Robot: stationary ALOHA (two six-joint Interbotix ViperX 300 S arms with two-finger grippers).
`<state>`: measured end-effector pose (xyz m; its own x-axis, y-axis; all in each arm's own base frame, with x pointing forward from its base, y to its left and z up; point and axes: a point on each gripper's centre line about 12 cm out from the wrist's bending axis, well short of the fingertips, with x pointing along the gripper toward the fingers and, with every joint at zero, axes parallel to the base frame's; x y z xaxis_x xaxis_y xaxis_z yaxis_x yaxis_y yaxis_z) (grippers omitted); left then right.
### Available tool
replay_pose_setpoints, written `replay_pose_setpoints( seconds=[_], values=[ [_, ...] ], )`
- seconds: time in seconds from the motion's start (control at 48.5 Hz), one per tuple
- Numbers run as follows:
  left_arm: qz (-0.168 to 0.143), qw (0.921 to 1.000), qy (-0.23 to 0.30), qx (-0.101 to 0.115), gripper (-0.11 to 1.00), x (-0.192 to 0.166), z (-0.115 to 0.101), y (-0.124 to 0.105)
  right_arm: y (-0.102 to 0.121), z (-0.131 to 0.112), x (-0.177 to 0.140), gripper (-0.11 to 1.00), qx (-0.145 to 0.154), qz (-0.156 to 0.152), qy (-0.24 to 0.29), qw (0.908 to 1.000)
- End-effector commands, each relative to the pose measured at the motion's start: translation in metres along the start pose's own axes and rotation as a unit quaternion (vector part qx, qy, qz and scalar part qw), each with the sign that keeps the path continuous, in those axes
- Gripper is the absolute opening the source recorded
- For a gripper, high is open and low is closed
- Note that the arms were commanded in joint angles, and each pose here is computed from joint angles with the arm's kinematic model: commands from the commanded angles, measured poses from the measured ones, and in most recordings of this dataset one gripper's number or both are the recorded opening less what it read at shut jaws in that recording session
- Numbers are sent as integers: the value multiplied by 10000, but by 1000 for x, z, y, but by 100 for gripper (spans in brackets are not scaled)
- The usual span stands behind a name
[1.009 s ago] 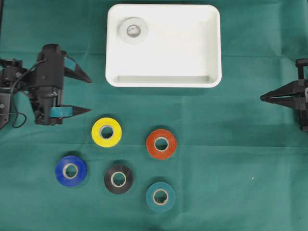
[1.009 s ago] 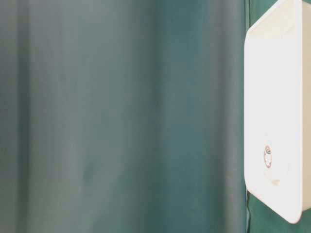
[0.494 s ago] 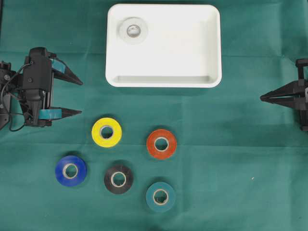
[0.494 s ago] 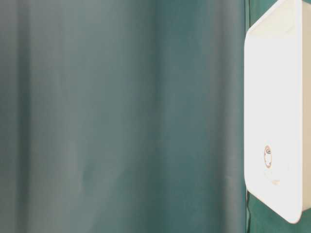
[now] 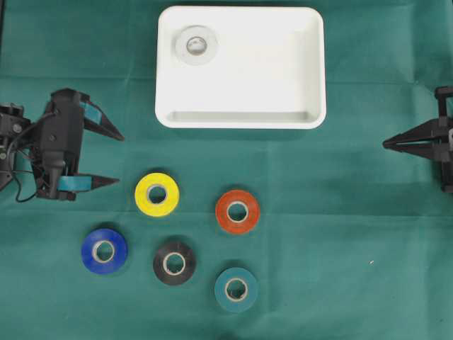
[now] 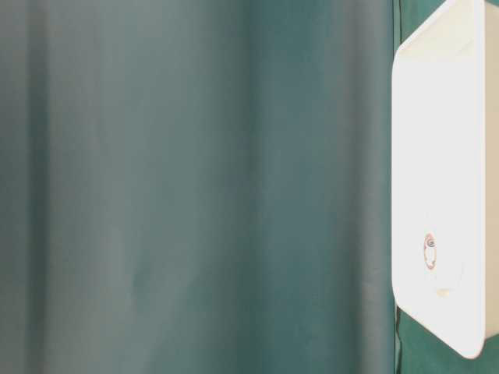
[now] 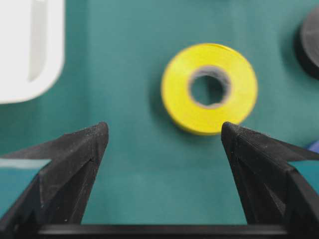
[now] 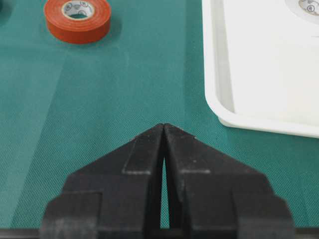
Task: Put the tape into the white case with the left arm.
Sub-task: 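Move the left gripper toward the black tape roll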
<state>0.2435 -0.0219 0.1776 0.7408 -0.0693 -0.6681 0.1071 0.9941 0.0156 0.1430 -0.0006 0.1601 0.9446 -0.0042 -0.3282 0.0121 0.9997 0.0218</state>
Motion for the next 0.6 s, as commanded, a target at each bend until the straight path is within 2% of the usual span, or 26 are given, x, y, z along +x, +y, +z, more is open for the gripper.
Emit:
replay_pose_setpoints(
  seconds=[0.0, 0.206, 0.577],
  values=[
    [-112, 9998, -140, 101, 96, 2, 14, -7, 0, 4, 1, -9, 0, 2, -69, 10000],
    [-371, 9987, 53, 343, 96, 14, 17, -26, 0, 4, 1, -9, 8, 2, -69, 10000],
    [-426, 9981, 120, 420, 96, 21, 21, -31, 0, 4, 1, -9, 0, 2, -69, 10000]
  ],
)
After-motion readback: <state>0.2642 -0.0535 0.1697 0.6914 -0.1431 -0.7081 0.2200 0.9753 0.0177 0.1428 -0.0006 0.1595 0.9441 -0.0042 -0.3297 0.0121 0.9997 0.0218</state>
